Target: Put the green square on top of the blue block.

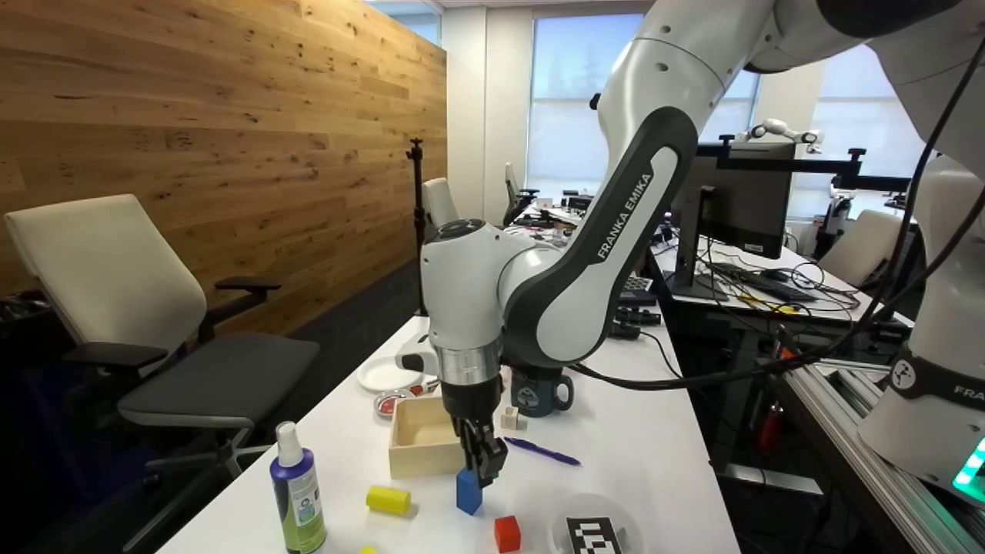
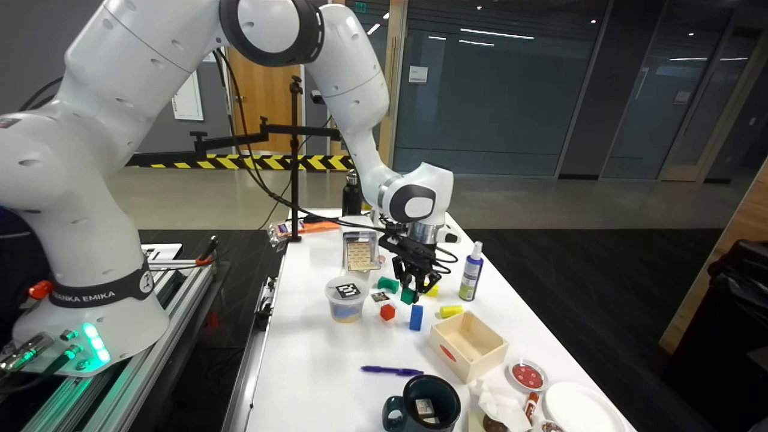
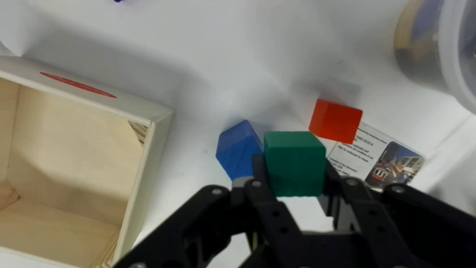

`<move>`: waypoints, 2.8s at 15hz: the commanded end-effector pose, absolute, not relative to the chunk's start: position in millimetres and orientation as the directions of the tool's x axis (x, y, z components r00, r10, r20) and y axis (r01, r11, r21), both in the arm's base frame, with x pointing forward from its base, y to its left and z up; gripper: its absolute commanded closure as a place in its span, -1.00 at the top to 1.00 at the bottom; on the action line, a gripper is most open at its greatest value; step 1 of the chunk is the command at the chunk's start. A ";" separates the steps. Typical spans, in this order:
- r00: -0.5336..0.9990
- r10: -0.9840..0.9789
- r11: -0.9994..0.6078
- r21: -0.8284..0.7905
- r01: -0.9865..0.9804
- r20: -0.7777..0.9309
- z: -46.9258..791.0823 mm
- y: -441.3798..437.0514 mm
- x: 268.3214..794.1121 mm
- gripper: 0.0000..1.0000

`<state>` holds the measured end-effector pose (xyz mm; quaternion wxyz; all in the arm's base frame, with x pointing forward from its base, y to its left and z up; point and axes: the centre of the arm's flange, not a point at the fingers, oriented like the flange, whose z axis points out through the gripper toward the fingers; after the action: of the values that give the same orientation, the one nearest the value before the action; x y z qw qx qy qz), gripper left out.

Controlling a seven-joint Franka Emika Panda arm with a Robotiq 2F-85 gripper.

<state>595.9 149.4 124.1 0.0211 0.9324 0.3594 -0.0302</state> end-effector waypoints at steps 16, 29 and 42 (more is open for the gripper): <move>0.702 0.711 -0.701 0.090 0.707 0.023 123.0 138.7 603.3 -0.82; 0.698 0.716 -0.698 0.065 0.714 0.018 107.5 130.2 607.6 -0.82; 0.683 0.730 -0.683 0.057 0.728 0.022 108.8 133.9 608.3 0.61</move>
<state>605.2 135.9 108.6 0.0249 0.9207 0.3891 0.0157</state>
